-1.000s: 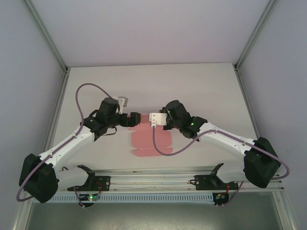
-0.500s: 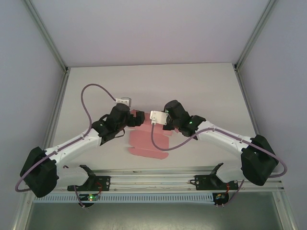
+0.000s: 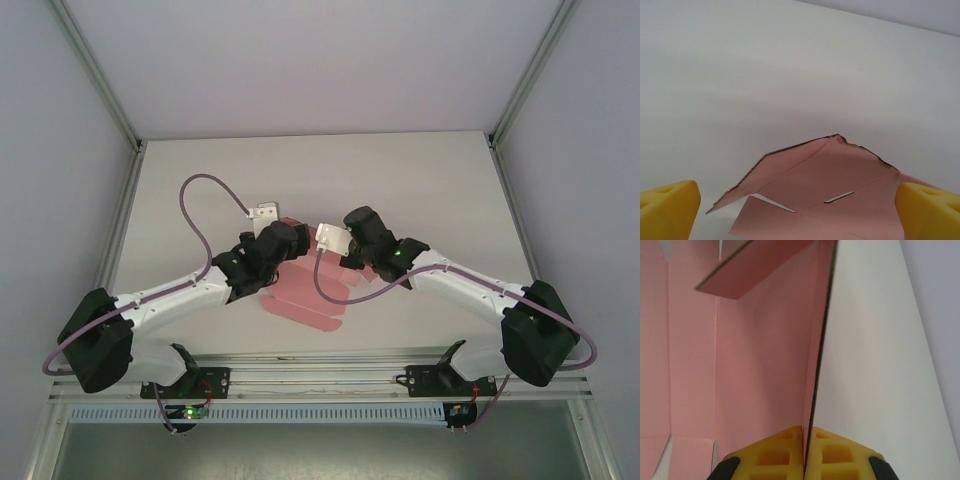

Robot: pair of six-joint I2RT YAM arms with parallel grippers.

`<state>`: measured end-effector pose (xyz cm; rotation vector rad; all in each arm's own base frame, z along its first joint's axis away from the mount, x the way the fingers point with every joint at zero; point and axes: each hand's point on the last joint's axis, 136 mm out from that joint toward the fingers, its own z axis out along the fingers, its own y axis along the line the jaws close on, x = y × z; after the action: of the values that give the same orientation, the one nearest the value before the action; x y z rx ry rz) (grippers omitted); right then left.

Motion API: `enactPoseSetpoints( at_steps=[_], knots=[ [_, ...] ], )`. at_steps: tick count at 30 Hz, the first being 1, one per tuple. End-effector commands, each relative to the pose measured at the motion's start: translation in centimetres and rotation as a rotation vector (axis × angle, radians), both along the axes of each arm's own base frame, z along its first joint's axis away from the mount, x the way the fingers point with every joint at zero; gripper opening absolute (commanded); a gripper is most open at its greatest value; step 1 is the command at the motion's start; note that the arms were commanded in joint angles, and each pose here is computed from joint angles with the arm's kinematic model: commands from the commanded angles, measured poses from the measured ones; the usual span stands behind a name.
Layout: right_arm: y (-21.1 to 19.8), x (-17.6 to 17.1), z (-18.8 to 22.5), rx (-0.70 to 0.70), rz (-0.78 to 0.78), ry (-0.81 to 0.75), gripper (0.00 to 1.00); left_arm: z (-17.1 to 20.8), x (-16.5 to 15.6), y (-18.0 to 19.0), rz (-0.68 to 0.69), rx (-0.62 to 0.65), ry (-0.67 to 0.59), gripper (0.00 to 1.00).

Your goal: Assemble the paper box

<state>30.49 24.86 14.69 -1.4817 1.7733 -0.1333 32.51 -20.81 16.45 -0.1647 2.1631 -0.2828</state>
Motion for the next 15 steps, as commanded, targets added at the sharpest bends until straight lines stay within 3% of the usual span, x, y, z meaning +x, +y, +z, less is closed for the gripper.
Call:
enactPoseSetpoints(
  at_steps=[1, 6, 15],
  knots=[
    [2.9, 0.1, 3.5, 0.119, 0.099, -0.042, 0.03, 0.6, -1.0, 0.1, -0.060, 0.060, 0.007, 1.00],
    [1.4, 0.7, 3.6, 0.127, 0.074, -0.021, 0.03, 1.1, -3.4, 1.9, -0.137, 0.025, -0.027, 1.00],
    [0.2, -0.3, 4.2, 0.212, 0.096, 0.023, 0.03, -0.7, -4.5, 5.5, -0.225, -0.274, 0.040, 1.00]
  ],
)
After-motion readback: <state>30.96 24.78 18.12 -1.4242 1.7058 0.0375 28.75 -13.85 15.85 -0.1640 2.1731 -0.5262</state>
